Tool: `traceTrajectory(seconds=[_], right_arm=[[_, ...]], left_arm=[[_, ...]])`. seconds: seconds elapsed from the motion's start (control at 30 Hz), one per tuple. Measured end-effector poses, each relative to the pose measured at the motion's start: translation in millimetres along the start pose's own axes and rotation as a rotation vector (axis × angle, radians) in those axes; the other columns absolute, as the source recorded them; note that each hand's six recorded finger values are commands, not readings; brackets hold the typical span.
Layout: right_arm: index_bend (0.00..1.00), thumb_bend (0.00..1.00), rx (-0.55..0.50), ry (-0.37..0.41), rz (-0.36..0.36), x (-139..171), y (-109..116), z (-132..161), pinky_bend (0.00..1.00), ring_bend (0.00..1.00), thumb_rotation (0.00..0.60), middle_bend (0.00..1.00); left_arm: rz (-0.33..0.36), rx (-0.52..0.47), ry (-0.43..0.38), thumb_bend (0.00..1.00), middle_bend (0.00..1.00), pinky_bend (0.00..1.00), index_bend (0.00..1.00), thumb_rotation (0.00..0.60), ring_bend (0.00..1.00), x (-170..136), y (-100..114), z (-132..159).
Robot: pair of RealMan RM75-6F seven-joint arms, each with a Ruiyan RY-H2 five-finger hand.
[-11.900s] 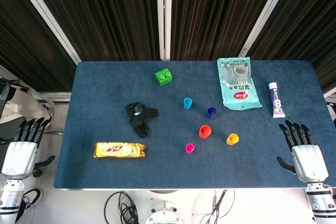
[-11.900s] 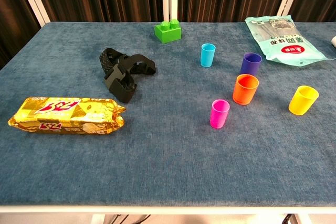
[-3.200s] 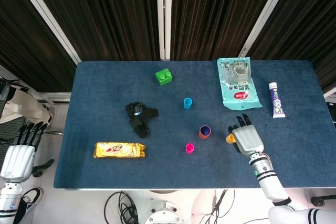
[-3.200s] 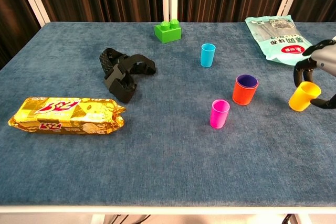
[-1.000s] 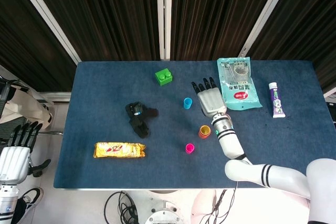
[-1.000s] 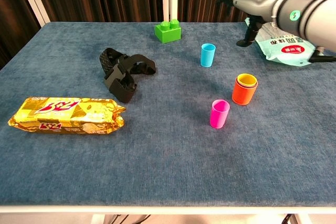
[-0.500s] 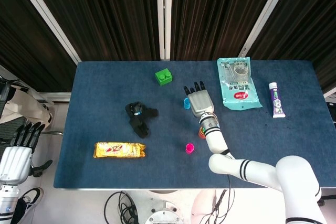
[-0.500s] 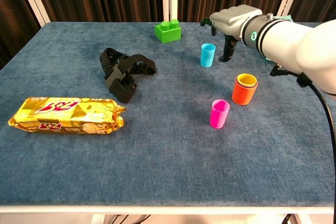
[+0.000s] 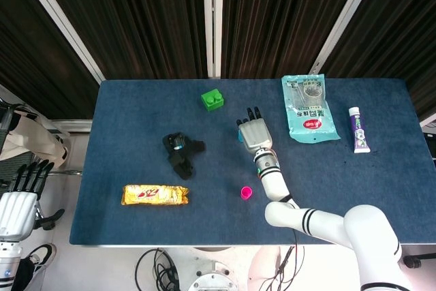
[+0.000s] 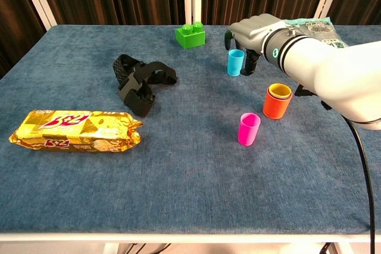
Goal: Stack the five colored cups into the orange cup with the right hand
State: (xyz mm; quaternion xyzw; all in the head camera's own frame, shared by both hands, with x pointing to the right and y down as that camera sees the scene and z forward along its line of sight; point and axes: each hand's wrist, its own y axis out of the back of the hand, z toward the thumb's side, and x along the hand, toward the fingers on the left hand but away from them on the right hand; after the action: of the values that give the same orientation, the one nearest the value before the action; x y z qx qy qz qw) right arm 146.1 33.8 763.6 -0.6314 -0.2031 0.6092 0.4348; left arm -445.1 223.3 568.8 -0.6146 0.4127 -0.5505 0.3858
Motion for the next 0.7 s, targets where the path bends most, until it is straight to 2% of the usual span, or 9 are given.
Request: traceTrajectory(seconds=[0.5,0.7], right_arm=[[0.46,0.27,0.037,0.003,-0.055,-0.9,-3.4,1.6,0.00,0.12,0.600,0.44],[0.49,0.27,0.024,-0.004,-0.073,-0.5,-2.0,-2.2,0.00,0.13,0.600,0.46]], left_arm=[[-0.006,0.002,0.006,0.03,0.04,0.00,0.06,0.600,0.00,-2.3,-1.1,-1.5],[-0.006,0.003,0.004,0.03,0.04,0.00,0.06,0.600,0.00,-3.4,-1.2,-1.3]])
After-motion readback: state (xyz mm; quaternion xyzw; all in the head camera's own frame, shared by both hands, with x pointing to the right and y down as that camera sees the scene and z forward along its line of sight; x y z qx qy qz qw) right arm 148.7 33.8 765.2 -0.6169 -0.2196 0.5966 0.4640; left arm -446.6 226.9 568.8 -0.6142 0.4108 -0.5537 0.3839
